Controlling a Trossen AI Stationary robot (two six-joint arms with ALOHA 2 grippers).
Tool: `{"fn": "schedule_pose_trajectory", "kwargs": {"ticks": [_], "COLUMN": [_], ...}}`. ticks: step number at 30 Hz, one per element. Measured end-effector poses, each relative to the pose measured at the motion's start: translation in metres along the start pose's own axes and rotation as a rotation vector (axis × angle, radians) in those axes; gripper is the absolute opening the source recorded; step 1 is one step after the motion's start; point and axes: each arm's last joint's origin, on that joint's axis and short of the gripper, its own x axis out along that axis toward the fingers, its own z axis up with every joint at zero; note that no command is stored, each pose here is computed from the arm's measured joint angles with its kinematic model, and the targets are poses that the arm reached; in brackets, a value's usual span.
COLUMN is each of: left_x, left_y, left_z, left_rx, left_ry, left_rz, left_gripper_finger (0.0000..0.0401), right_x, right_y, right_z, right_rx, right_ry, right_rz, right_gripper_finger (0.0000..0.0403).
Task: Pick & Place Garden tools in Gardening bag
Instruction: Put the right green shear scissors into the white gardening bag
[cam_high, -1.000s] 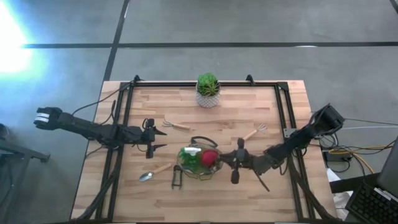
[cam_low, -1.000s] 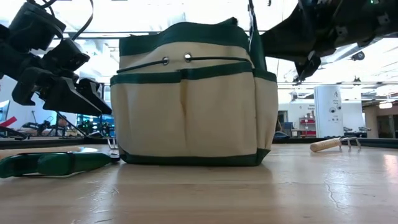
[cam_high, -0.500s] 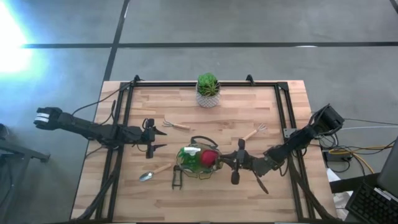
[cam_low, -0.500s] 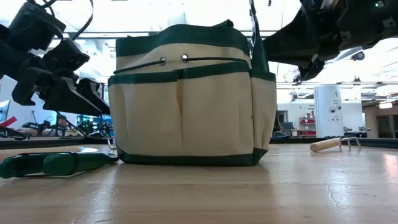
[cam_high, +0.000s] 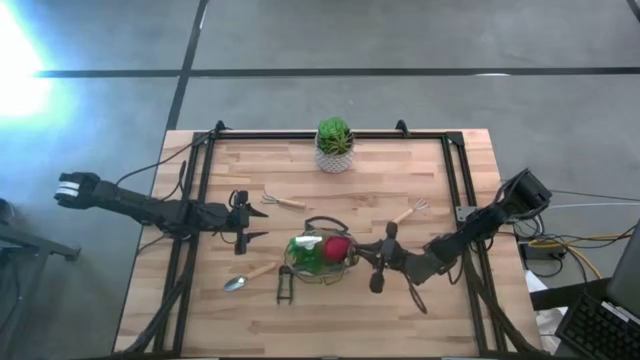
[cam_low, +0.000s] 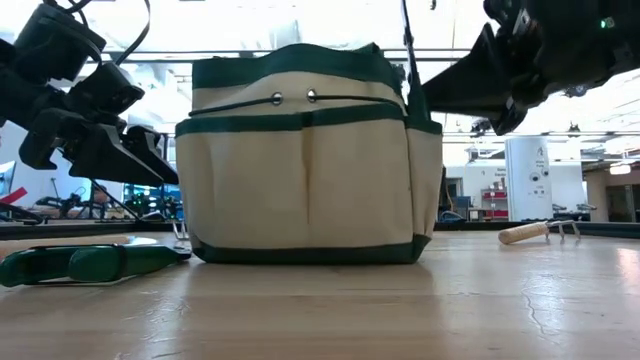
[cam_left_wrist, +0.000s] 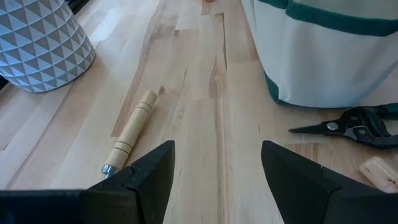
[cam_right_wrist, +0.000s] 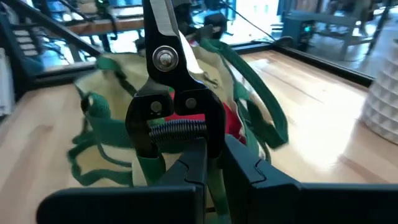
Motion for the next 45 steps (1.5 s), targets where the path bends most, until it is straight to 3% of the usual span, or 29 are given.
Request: {"fn": "schedule_pose_trajectory", "kwargs": {"ticks": [6,21,45], "left_x": [0.0,0.0,0.0], "left_y": [0.0,0.0,0.0], "left_z": [0.0,0.0,0.0], "left_rx": [0.0,0.0,0.0], "left_ry": [0.0,0.002,0.001], "left_rz": [0.001,0.0,0.0], "left_gripper_finger": [0.0241,0.0241,0.0241], "right_x": [0.003,0.005,0.006], "right_y": [-0.002,0.002,-0.003], "right_z": [-0.008,-0.007,-0.021], "right_rx": [-0.006,0.041,-0.007], "right_ry": [-0.011,0.003,0.076], "right_rz": [-0.093,-0.039,-0.083], "right_gripper_finger": [0.0014,0.0014,0.0014]}}
